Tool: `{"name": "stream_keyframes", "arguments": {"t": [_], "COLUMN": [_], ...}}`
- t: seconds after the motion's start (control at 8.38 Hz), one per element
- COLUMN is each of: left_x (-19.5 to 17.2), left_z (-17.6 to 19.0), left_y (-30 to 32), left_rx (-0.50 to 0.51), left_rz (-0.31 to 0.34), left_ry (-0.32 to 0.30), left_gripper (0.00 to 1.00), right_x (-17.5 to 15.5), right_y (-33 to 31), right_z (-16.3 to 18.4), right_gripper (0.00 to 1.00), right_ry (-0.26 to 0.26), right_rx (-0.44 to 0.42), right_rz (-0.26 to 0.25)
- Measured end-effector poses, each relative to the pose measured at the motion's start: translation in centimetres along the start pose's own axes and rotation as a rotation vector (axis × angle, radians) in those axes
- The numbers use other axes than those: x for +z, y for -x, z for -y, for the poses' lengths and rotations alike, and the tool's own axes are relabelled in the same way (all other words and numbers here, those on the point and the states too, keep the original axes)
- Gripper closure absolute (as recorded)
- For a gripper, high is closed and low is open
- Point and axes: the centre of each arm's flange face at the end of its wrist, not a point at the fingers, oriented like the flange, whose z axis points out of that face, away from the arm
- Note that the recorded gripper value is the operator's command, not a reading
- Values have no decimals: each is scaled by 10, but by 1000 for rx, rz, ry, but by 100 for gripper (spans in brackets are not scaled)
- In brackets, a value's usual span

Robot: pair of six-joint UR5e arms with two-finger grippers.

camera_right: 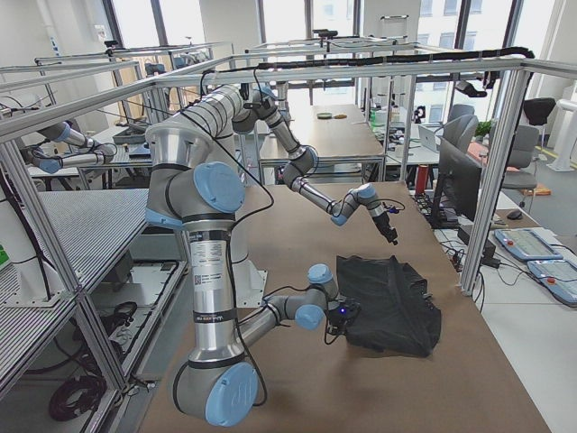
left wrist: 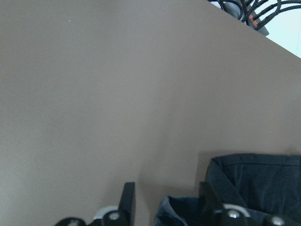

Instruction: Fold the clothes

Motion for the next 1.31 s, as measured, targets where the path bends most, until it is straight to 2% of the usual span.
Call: {"name": "stream_keyframes", "arguments": {"t": [0.12, 0.24, 0.36, 0.48, 0.6, 0.72, 0.84, 0.95, 1.07, 1.31], "left_x": [0, 0, 0, -1, -1, -5, -12, -23, -36, -71], "left_z": [0, -1, -1, -1, -1, -2, -2, -4, -8, -36], "left_y": [-1, -1, -2, -3, -5, -11, -19, -25, -29, -12], "left_rx": [-2, -3, -3, -3, -3, -2, 1, 5, 6, -14], "left_rz": [0, 0, -2, -4, -6, -16, -34, -55, -81, -137], "left_ry": [-4, -6, -5, -5, -4, -2, -1, 3, 22, 85], "left_gripper": [44, 44, 44, 44, 44, 44, 44, 44, 41, 36], "right_x": [-35, -72, -103, -125, -140, -151, -156, -157, -156, -155], "right_y": [9, 15, 15, 12, 4, -4, -11, -16, -18, -15], "right_z": [-16, -41, -70, -97, -121, -144, -167, -182, -189, -185], "right_gripper": [100, 100, 100, 69, 1, 5, 5, 5, 5, 5], "right_ry": [34, 113, 223, 346, 480, 614, 705, 755, 776, 767], "right_rx": [-2, -12, -28, -47, -65, -86, -111, -128, -137, -134], "right_rz": [-7, -37, -72, -106, -147, -191, -225, -249, -261, -251]}}
